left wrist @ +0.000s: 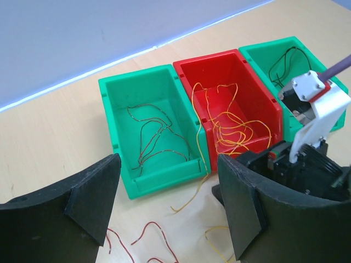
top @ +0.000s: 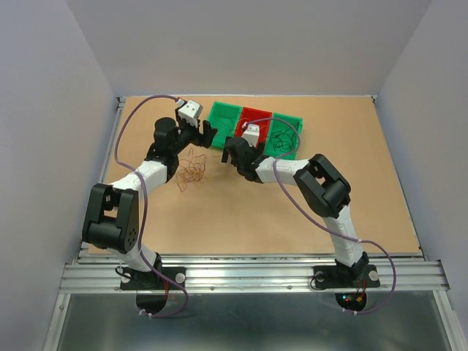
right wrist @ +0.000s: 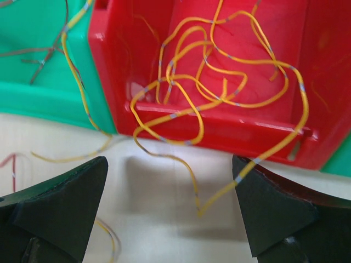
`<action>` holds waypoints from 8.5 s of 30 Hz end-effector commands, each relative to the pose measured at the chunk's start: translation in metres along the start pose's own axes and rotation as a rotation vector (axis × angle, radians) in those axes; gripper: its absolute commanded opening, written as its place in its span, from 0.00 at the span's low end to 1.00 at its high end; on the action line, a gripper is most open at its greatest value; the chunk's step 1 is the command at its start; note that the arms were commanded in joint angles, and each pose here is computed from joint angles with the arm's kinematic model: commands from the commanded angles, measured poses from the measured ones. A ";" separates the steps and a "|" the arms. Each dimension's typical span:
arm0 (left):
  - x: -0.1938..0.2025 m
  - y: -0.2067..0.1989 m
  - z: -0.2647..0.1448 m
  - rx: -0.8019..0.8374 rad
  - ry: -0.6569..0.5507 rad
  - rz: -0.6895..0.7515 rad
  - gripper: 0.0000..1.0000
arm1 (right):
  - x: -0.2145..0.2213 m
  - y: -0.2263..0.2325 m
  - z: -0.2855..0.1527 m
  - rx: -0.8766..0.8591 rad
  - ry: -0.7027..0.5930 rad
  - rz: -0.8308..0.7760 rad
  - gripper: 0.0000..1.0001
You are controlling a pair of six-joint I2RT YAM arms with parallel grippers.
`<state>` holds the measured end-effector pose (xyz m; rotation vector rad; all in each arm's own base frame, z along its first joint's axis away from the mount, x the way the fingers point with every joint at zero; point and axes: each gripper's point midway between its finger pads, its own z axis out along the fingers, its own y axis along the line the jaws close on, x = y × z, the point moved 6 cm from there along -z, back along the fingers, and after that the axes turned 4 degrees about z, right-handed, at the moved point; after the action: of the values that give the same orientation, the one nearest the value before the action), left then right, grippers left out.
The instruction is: Untangle the cables
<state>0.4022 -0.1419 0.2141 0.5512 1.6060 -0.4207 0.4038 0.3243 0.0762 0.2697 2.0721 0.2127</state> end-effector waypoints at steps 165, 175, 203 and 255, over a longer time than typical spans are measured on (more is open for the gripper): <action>-0.027 -0.086 -0.005 0.241 -0.122 0.350 0.00 | -0.022 -0.036 -0.030 -0.101 0.227 -0.169 0.01; -0.034 -0.089 -0.010 0.237 -0.128 0.312 0.00 | -0.032 -0.033 -0.027 -0.095 0.179 -0.086 0.05; -0.021 -0.077 0.020 0.169 -0.002 0.211 0.00 | -0.076 -0.043 -0.079 -0.203 -0.001 -0.040 0.64; 0.005 -0.119 0.058 0.287 0.045 0.108 0.00 | -0.110 -0.025 -0.047 -0.520 -0.078 0.274 0.29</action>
<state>0.3791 -0.2682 0.1565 0.8944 1.6968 -0.5679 0.4033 0.2585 0.1622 0.2535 1.8970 0.8116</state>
